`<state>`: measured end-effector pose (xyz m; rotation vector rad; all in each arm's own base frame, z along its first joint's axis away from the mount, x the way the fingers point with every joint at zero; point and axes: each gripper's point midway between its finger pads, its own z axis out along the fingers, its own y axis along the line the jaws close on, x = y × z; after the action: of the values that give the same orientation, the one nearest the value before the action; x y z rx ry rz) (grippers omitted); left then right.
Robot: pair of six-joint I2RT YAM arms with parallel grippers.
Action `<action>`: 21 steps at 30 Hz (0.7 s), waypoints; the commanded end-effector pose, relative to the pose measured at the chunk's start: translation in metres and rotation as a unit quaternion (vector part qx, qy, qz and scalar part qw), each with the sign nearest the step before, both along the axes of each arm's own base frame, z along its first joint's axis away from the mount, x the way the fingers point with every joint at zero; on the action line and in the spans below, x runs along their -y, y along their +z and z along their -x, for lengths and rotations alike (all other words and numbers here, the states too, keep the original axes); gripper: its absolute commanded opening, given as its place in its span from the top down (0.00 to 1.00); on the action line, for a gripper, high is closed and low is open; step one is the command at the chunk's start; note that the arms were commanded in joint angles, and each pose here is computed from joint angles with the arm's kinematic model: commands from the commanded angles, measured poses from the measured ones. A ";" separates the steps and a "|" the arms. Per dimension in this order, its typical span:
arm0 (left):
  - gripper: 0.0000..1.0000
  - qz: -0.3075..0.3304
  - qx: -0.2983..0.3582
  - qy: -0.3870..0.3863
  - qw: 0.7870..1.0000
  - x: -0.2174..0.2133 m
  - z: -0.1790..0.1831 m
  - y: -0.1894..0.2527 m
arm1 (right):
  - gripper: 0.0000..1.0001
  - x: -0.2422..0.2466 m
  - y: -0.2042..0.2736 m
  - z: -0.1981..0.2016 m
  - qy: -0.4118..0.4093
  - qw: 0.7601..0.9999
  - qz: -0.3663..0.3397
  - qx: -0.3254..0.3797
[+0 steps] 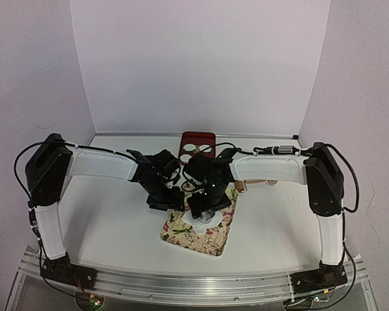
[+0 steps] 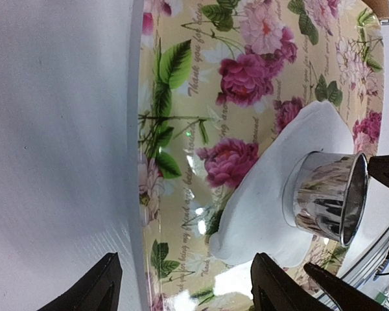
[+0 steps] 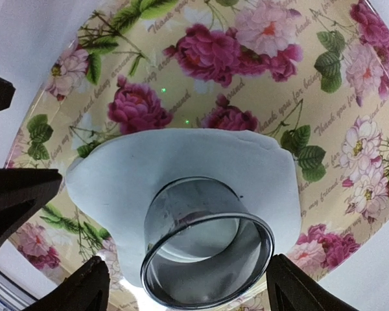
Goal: Roll out the dumpling wrappers from the dough
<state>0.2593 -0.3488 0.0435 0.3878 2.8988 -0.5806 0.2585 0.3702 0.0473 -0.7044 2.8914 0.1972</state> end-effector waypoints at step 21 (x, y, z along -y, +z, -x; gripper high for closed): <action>0.30 0.019 0.016 -0.001 1.000 -0.002 0.001 0.018 | 0.14 -0.008 0.034 -0.015 -0.016 0.999 -0.008 0.045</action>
<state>0.2556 -0.3447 0.0477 0.3890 2.8938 -0.5858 0.2667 0.3746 0.0454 -0.6921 2.8803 0.1510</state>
